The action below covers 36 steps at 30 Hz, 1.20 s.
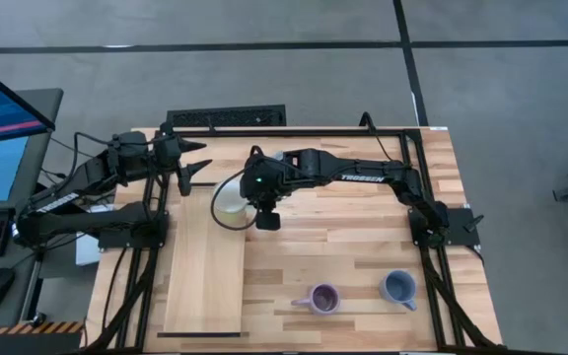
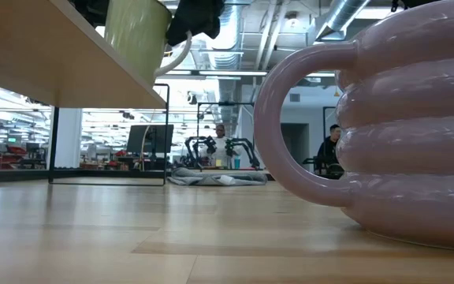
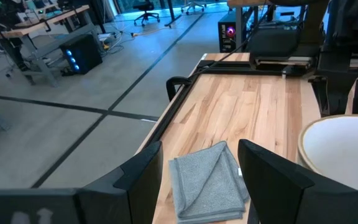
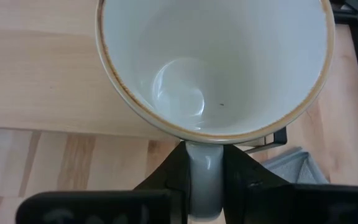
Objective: Stack small to large cups/mugs on shelf
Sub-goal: Put the yellow mug on the shelf
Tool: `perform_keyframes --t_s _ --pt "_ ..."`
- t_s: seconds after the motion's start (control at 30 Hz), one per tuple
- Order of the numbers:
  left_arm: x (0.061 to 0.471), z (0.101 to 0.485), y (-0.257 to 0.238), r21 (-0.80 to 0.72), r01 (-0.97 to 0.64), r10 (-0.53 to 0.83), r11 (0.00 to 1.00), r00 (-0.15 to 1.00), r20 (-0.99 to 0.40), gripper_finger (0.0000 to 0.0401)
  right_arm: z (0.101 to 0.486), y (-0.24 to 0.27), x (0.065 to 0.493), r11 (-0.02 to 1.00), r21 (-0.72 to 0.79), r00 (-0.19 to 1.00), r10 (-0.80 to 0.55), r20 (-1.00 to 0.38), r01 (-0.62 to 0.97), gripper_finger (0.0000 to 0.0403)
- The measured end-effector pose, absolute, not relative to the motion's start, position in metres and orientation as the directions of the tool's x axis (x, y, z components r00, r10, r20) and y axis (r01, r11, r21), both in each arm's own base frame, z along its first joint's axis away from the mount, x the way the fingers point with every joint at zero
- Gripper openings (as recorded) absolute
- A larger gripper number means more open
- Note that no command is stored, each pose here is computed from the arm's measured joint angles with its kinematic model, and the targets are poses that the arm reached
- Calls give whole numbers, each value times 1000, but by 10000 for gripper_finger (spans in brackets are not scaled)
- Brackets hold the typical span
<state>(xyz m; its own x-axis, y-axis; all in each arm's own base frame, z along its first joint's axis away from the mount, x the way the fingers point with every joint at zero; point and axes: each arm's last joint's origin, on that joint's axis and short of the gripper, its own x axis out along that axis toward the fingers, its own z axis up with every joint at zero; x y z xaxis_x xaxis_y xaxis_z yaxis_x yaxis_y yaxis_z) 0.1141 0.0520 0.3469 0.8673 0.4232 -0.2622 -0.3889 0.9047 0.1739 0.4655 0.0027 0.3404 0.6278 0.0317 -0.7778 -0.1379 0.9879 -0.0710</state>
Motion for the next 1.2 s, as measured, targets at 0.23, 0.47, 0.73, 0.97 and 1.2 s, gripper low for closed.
perform_keyframes --t_s 0.23,0.47,0.73,0.97,1.2 --pt "114 346 52 174 -387 422 905 865 -272 203 341 3 466 988 -70 633 32 -774 -136 68" --pt "114 345 52 174 -387 422 906 863 -277 203 341 3 466 988 -71 633 32 -774 -136 68" --pt "114 345 52 174 -387 422 906 863 -277 203 342 3 467 988 -73 641 32 -767 -136 68" --pt "114 345 52 174 -385 421 906 862 -283 203 343 3 468 988 -75 652 32 -758 -136 68" --pt "114 345 52 173 -386 421 906 862 -284 203 345 1 469 987 -85 674 30 -738 -137 68"
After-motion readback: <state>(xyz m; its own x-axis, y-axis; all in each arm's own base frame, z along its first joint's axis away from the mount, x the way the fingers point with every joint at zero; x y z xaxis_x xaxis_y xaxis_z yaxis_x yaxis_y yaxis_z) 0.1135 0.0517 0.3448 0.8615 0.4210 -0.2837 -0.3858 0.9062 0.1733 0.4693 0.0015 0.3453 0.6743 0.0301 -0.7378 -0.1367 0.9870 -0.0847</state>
